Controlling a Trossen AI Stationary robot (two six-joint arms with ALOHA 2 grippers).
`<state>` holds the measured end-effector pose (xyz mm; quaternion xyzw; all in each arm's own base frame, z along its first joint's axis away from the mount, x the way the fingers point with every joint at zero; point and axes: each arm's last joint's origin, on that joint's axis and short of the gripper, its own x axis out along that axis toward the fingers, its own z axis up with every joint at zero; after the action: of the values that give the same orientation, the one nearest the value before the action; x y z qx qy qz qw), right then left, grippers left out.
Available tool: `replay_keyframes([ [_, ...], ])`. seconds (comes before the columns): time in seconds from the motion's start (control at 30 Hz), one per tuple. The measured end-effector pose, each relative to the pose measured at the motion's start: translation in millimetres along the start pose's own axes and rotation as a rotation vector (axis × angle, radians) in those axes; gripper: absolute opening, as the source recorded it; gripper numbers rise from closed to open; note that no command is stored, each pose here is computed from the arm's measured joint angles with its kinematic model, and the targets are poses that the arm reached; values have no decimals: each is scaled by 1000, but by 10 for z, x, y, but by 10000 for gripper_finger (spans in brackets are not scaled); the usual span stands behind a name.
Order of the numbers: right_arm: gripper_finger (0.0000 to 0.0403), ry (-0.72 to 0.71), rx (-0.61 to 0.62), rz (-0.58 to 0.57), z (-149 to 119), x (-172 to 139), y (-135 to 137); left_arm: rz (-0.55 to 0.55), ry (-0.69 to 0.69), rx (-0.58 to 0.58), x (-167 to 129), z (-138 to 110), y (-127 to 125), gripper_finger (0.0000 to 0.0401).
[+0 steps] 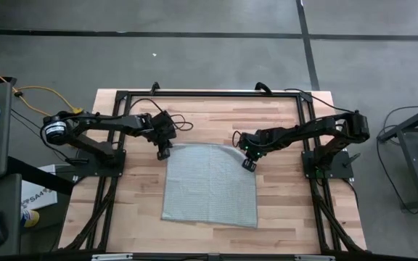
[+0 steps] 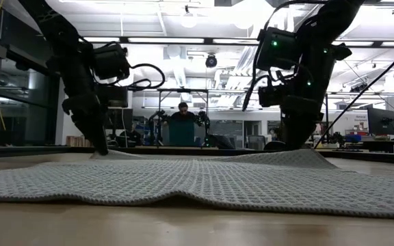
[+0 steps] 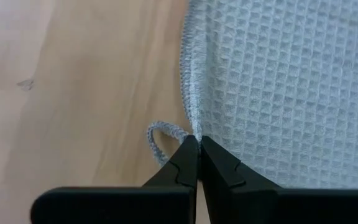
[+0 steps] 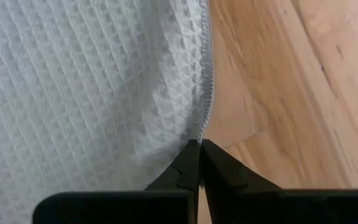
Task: Fold microfiber towels
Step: Fold the gray microfiber cloth
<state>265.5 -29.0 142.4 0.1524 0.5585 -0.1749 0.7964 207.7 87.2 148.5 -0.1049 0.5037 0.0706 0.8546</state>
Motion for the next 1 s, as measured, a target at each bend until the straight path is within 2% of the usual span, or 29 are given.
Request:
replay_keyframes([
  [0.2, 4, -86, -11, -40, 2, -135, 77, 34, 7, 56, 19, 15, -141, 1],
  [0.43, 4, -180, 22, 27, -7, -417, 148, 75, 8, 44, 25, 24, -197, 1],
  [0.7, 4, -159, 12, 96, -117, -476, 340, 75, 17, -18, -16, 7, -237, 1],
  [1.0, 4, -152, 1, 144, -267, -520, 592, 23, -41, 55, -213, -7, -560, 1],
])
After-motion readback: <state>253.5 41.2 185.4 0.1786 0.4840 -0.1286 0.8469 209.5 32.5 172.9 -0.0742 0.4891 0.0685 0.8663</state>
